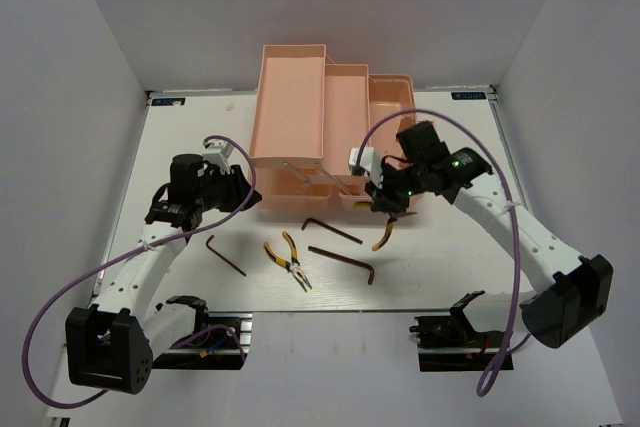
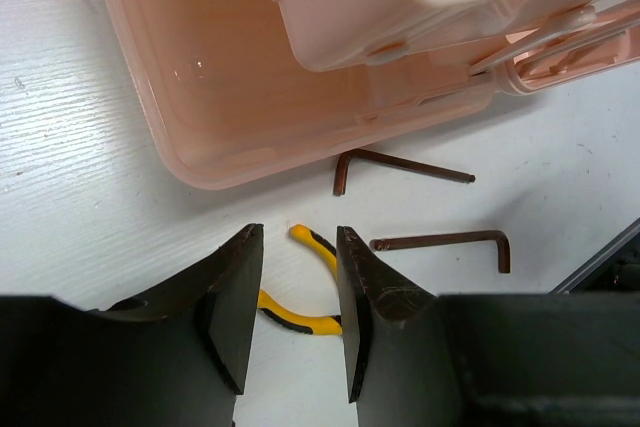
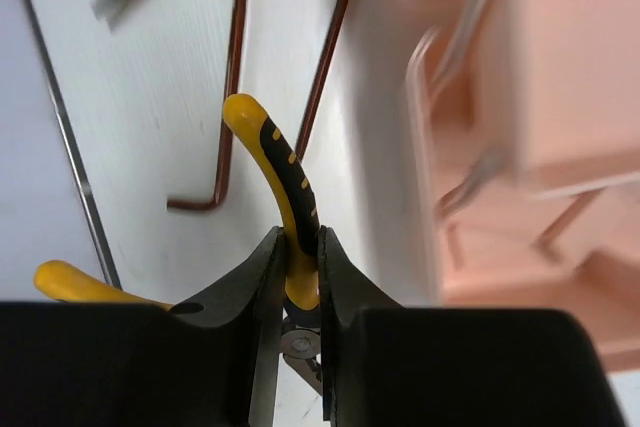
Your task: Sort the tools into containers
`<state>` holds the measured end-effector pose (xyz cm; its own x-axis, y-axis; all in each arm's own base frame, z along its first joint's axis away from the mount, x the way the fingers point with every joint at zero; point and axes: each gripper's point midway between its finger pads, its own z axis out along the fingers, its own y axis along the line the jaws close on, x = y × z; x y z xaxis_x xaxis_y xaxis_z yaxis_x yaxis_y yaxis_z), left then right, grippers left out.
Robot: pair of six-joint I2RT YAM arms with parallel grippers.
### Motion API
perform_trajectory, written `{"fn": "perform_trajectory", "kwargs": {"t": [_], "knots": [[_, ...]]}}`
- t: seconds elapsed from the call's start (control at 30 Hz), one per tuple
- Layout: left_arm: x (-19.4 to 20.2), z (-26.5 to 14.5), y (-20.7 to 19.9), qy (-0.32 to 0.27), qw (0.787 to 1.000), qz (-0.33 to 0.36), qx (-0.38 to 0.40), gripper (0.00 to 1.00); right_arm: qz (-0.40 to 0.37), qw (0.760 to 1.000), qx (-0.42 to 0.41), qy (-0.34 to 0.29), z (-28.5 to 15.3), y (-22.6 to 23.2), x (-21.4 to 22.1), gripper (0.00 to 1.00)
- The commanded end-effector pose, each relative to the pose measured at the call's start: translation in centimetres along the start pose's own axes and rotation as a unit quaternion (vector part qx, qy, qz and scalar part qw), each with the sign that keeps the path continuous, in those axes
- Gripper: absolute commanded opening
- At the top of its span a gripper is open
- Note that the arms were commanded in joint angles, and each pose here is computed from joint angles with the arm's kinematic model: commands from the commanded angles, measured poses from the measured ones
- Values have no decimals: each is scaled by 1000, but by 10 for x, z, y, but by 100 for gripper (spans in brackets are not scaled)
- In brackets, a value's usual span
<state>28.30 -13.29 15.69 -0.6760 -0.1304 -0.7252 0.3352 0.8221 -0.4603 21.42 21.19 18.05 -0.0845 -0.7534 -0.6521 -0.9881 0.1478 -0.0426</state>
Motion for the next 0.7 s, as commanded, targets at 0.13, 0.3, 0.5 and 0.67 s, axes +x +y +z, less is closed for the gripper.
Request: {"fn": "perform_trajectory", "kwargs": {"t": [0.13,0.3,0.5,0.67], "knots": [[0,-1,-7,-2,1000,13,20,46,40,989,-9,-145,-41,-20,-114,0],[-2,1,-9,-4,999,15,30,46,162,953,116,-229,-58,-105,-180,0],[2,2,-7,0,999,17,29,46,358,848,284,-269,-67,-219,-188,0],[9,1,0,7,1000,-5,5,45,460,790,306,-268,-53,-267,-152,0]]}}
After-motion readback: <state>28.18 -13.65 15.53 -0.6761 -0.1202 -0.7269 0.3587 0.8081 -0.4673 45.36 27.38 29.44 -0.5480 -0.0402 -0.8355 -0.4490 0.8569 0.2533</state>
